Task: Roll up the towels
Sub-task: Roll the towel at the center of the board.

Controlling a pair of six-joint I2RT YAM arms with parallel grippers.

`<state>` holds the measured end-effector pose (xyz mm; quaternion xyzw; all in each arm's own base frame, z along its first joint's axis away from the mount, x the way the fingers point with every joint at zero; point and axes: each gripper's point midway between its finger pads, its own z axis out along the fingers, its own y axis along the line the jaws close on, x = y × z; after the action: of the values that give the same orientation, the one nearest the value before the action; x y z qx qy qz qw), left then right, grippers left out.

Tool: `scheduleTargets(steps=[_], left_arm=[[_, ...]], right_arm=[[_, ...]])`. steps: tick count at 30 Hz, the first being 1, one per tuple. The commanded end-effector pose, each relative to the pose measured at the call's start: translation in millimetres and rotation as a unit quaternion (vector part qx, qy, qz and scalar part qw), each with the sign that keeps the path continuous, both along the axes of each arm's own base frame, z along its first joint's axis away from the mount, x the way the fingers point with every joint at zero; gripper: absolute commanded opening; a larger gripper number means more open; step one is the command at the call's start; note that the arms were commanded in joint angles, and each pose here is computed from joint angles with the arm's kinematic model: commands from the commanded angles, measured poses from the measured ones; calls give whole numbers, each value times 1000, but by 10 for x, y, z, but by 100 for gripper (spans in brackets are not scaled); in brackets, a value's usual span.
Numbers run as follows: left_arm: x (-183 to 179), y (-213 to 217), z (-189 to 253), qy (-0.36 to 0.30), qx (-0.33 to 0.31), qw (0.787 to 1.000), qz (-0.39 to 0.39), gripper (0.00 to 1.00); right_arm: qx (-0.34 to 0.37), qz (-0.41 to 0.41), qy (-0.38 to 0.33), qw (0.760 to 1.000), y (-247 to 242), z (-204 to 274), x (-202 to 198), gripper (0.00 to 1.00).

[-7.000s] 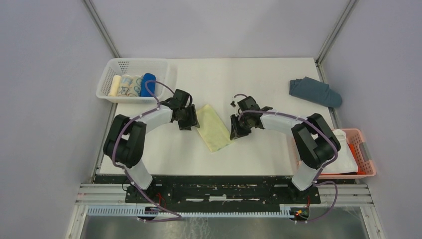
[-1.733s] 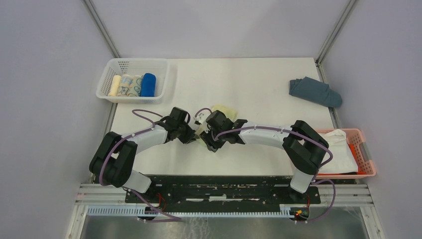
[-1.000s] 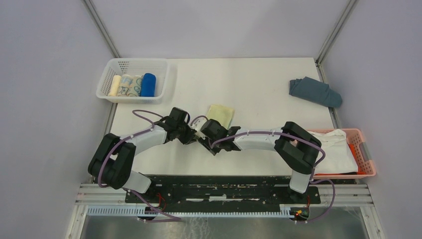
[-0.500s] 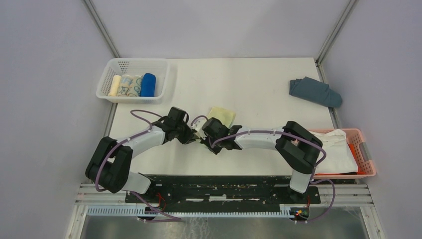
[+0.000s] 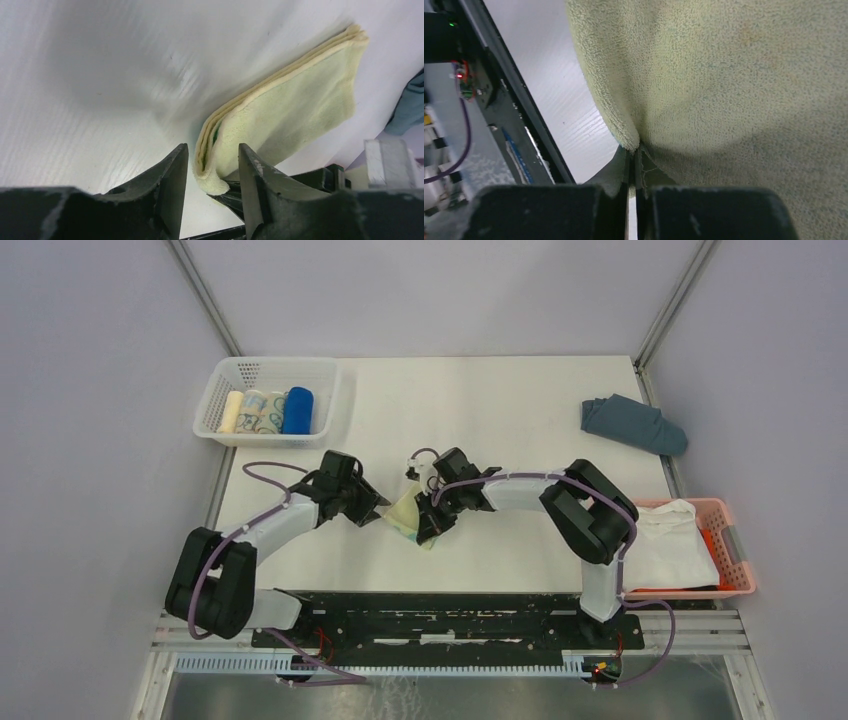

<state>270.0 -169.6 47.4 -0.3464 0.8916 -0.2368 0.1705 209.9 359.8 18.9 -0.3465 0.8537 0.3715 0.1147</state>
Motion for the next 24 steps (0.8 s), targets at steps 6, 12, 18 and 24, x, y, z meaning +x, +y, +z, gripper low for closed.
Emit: scheduleTargets(steps=[6,12,18,24], left_arm=[[-9,203,143,-58,-9,997,-50,59],[-246,267,18,-59,-14,996,-70,59],[-397,190,-87,-48,-36,993,-98,58],[-380,30,-114,-45,-54,990,-125,59]], right_arm=[[99,-18,132,986,169,132,69,3],[100,-39,175,979,91,-16,126,2],[103,-61,205,971,21,-171,159,1],[98,-69,217,969,-8,-244,176,1]])
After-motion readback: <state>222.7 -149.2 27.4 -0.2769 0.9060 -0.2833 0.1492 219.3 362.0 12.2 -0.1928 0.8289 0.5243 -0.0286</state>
